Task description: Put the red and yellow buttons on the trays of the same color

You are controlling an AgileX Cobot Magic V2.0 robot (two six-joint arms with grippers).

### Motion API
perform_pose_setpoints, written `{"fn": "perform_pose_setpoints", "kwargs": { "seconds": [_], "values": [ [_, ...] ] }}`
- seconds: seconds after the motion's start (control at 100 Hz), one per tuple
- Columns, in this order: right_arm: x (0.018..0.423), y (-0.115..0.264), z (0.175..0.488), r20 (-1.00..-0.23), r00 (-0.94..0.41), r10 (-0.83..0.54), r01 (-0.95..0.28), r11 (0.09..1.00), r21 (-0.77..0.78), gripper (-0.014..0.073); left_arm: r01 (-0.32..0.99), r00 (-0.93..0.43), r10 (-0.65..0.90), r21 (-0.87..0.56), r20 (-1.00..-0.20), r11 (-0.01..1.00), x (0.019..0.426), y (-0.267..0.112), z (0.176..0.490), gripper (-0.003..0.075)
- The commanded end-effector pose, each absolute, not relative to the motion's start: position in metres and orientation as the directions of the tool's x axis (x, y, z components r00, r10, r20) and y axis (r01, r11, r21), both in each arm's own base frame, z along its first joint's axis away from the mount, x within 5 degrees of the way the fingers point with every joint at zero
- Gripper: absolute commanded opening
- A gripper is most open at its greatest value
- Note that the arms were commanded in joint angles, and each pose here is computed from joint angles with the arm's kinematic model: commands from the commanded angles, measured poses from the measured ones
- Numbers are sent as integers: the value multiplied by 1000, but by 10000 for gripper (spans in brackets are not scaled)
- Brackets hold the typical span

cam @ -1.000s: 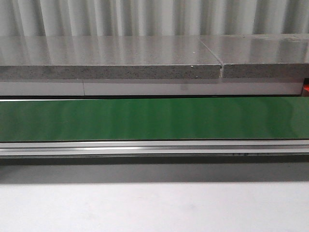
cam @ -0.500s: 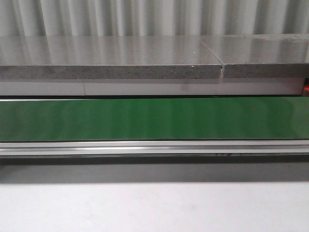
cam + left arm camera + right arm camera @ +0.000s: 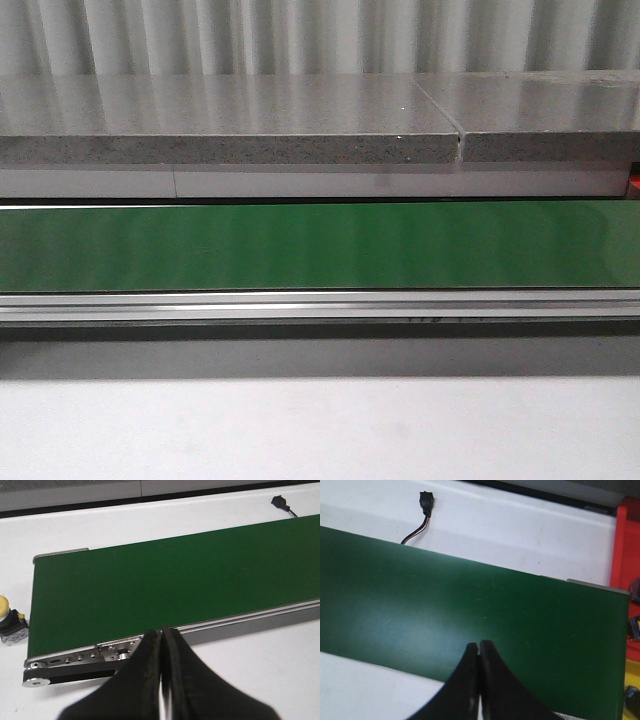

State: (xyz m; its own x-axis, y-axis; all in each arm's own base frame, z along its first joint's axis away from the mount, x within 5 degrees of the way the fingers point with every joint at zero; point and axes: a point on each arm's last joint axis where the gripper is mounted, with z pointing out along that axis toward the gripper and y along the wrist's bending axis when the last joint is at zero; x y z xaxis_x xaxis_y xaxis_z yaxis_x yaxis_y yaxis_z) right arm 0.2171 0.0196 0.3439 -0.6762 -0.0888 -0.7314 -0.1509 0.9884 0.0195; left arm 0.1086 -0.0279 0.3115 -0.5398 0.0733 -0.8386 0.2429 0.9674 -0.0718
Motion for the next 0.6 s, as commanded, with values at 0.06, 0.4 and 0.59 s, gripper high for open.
{"fn": "perform_pose_setpoints", "kwargs": {
  "seconds": [0.06, 0.4, 0.59],
  "values": [
    [185, 17, 356, -825, -558, -92, -151, 989, -8, -68, 245, -458, 44, -79, -888, 966, 112, -29, 326, -20],
    [105, 13, 346, -909, -408, -83, -147, 989, -24, -68, 242, -428, 35, -77, -903, 967, 113, -29, 328, -20],
    [71, 11, 335, -941, -329, -79, -146, 989, -32, -68, 239, -407, 29, -76, -913, 968, 114, -29, 330, -20]
  ]
}}
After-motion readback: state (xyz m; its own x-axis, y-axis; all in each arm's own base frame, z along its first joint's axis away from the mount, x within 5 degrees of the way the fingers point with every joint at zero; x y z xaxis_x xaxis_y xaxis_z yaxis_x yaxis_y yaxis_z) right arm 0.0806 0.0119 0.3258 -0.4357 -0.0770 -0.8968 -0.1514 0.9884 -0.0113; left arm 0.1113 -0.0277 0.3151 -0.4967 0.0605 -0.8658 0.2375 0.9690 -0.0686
